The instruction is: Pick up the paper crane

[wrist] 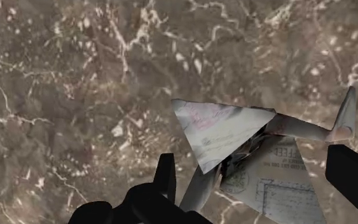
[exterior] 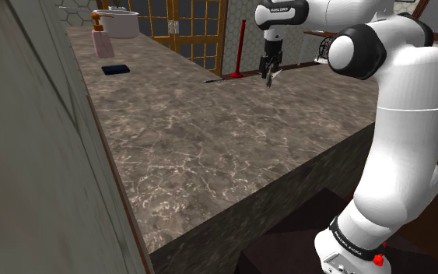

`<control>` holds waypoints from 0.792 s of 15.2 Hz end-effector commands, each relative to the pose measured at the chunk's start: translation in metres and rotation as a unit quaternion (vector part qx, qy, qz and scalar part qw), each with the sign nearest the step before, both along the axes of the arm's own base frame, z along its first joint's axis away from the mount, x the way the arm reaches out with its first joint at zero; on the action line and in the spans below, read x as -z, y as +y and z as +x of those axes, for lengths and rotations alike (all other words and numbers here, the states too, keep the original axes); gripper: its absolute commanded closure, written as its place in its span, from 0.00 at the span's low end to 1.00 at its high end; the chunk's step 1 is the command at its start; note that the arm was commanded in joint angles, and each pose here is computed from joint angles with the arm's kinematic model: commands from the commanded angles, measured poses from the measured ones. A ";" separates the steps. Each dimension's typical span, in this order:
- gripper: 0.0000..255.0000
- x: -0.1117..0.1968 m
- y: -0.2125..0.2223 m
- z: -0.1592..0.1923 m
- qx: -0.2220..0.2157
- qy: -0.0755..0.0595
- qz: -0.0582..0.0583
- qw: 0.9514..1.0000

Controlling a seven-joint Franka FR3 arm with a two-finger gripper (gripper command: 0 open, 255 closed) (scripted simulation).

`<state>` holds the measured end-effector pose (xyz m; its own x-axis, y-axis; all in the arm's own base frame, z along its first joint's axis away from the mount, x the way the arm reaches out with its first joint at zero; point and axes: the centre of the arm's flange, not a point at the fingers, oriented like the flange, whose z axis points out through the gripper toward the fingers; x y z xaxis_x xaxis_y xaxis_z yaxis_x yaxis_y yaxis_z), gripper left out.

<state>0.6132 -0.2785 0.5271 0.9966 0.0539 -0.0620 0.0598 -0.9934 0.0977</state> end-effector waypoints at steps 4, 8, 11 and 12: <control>1.00 0.006 0.001 -0.002 0.000 0.000 0.000 1.000; 1.00 0.007 0.001 -0.002 0.000 0.000 0.000 1.000; 1.00 0.007 0.000 -0.001 0.000 0.000 0.000 1.000; 1.00 0.007 0.000 -0.002 0.000 0.000 0.000 1.000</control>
